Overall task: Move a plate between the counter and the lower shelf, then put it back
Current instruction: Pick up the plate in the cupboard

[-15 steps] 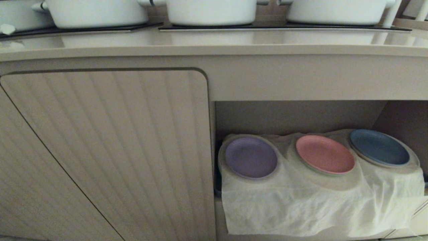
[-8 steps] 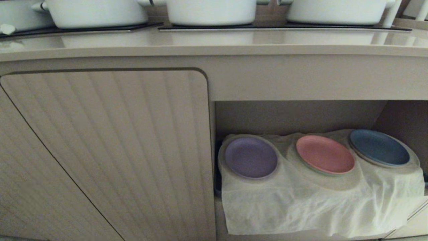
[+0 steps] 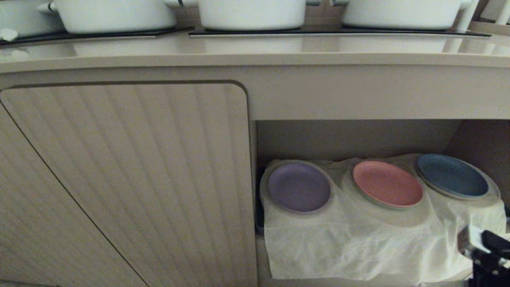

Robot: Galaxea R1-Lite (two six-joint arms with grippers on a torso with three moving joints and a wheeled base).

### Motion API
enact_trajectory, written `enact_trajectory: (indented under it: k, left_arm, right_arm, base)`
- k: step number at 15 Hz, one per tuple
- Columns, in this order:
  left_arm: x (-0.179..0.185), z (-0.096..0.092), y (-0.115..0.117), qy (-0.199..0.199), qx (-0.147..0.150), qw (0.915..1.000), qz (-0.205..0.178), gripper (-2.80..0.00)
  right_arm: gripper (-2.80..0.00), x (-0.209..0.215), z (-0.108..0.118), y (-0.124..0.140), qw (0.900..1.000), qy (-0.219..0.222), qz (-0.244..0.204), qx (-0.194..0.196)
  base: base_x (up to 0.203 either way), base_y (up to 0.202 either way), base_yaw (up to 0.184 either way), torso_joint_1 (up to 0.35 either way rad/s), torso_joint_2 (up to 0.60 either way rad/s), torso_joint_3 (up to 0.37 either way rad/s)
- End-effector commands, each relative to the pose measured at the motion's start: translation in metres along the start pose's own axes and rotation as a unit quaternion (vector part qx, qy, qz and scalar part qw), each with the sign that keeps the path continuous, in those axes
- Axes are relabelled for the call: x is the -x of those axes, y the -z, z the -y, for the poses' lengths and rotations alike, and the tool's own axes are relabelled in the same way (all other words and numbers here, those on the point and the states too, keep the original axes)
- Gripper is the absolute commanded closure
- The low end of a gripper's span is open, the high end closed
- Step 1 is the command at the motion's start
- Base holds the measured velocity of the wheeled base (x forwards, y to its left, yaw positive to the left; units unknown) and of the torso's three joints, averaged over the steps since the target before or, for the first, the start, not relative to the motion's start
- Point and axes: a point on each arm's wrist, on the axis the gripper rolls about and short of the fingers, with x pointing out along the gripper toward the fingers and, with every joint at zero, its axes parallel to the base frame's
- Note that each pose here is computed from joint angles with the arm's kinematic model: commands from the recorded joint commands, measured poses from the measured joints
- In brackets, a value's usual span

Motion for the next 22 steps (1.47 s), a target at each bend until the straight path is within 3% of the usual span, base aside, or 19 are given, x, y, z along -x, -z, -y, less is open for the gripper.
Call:
enact_trajectory:
  k: [1,3,5,9,12,16,19,22]
  left_arm:
    - [0.000,0.000,0.000,0.000,0.000,1.0000,0.000,0.00]
    - [0.000,0.000,0.000,0.000,0.000,1.0000,0.000,0.00]
    - [0.000,0.000,0.000,0.000,0.000,1.0000,0.000,0.00]
    - [0.000,0.000,0.000,0.000,0.000,1.0000,0.000,0.00]
    - [0.000,0.000,0.000,0.000,0.000,1.0000,0.000,0.00]
    - [0.000,0.000,0.000,0.000,0.000,1.0000,0.000,0.00]
    - [0.000,0.000,0.000,0.000,0.000,1.0000,0.000,0.00]
    - [0.000,0.000,0.000,0.000,0.000,1.0000,0.000,0.00]
  right_arm:
    - [0.00,-0.037,0.027,-0.004,0.998,-0.035,-0.049,-0.026]
    - [0.00,-0.059,0.043,-0.010,0.999,-0.015,-0.033,-0.014]
    - [0.00,-0.073,0.052,-0.012,0.999,-0.007,-0.026,-0.028]
    - [0.00,-0.083,0.063,-0.023,0.992,0.015,-0.023,-0.125]
    - [0.00,-0.095,0.072,-0.039,0.985,0.030,-0.020,-0.168]
    - [0.00,-0.120,0.073,-0.078,0.971,0.019,0.009,-0.237]
    - [0.00,-0.126,0.075,-0.088,0.965,0.012,-0.018,-0.262]
    - [0.00,-0.130,0.079,-0.103,0.949,0.010,-0.036,-0.314]
  base:
    - [0.000,0.000,0.000,0.000,0.00,0.000]
    - [0.000,0.000,0.000,0.000,0.00,0.000]
    - [0.000,0.000,0.000,0.000,0.00,0.000]
    - [0.000,0.000,0.000,0.000,0.00,0.000]
    - [0.000,0.000,0.000,0.000,0.00,0.000]
    - [0.000,0.000,0.000,0.000,0.00,0.000]
    - [0.000,0.000,0.000,0.000,0.00,0.000]
    - [0.000,0.000,0.000,0.000,0.00,0.000]
